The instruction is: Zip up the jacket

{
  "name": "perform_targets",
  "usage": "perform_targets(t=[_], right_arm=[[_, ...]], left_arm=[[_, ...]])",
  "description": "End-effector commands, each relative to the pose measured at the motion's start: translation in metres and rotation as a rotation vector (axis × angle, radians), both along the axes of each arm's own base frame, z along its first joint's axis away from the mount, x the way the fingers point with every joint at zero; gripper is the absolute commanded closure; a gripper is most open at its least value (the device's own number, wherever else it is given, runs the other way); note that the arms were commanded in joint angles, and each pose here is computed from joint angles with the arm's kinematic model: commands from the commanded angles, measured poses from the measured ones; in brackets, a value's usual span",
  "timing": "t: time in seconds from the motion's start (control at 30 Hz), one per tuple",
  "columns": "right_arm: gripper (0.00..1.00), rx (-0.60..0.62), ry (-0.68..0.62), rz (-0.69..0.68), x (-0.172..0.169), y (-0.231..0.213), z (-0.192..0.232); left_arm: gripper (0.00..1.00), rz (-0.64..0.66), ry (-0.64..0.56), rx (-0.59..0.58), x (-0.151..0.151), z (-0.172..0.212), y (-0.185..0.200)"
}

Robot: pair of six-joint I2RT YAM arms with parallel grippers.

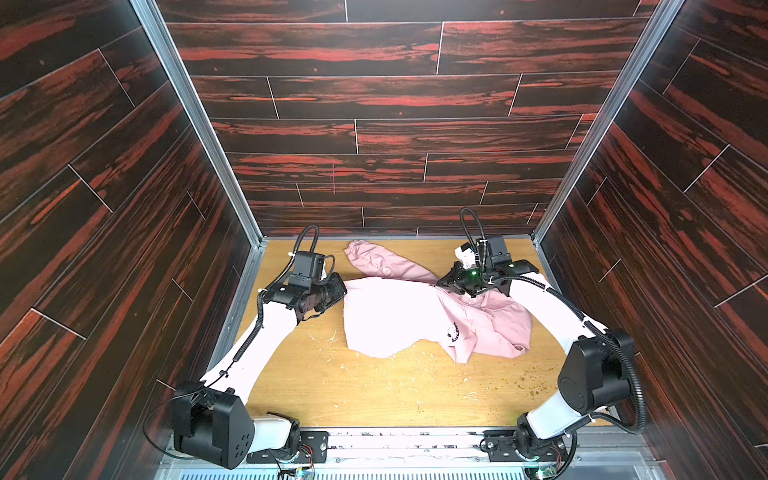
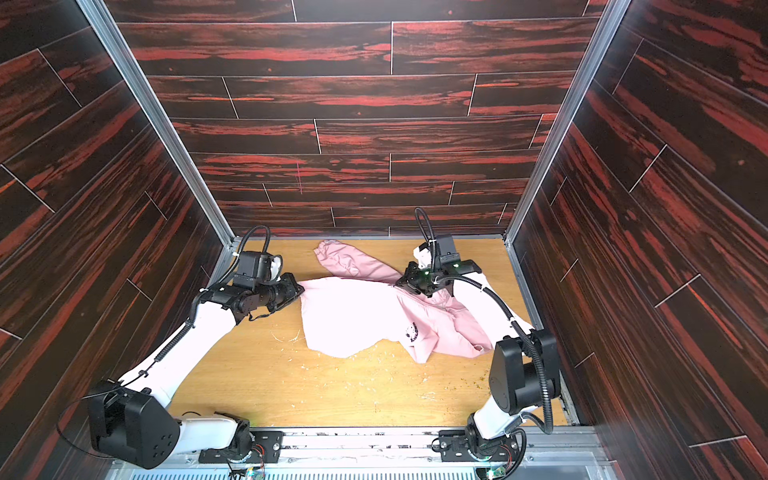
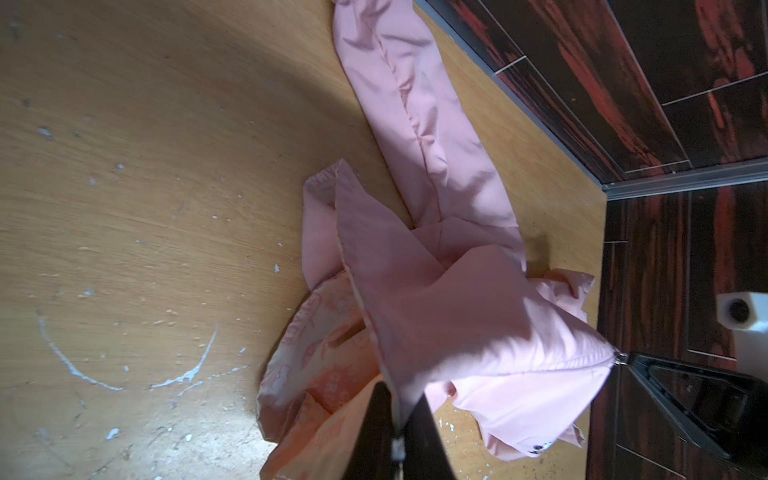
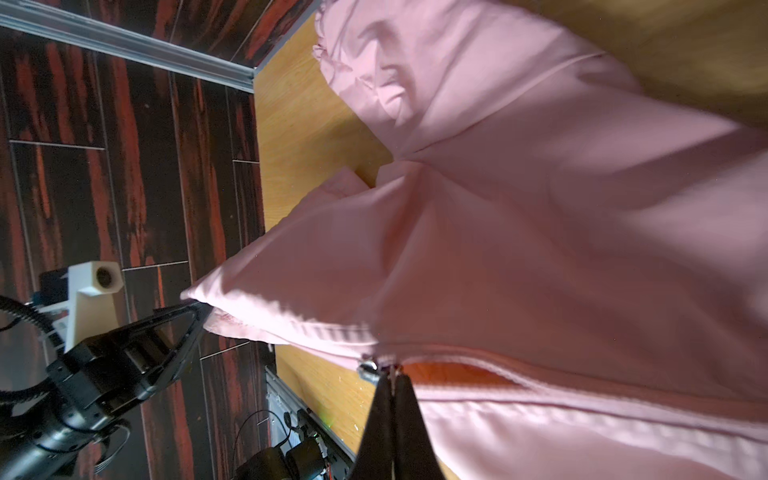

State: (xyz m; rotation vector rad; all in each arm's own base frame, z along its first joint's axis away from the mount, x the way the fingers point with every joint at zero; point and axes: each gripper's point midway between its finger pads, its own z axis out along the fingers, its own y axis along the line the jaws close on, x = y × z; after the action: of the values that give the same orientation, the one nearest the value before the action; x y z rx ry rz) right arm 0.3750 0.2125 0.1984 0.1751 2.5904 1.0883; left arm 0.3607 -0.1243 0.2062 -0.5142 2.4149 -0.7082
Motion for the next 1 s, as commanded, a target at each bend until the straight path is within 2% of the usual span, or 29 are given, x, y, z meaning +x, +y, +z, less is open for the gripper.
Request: perform_targets(t=[0.0, 0.97], right_arm=[[1.0, -0.039, -0.041, -0.062, 0.0, -0.024, 0.014], [1.0, -0.062, -0.055, -0.175, 0.005, -0.075, 0.02]], left_arm=[[1.0, 0.084, -0.032, 0.076, 0.0, 0.011, 0.028], [1.0, 0.113, -0.039, 0.127, -0.008, 0.014, 0.043]])
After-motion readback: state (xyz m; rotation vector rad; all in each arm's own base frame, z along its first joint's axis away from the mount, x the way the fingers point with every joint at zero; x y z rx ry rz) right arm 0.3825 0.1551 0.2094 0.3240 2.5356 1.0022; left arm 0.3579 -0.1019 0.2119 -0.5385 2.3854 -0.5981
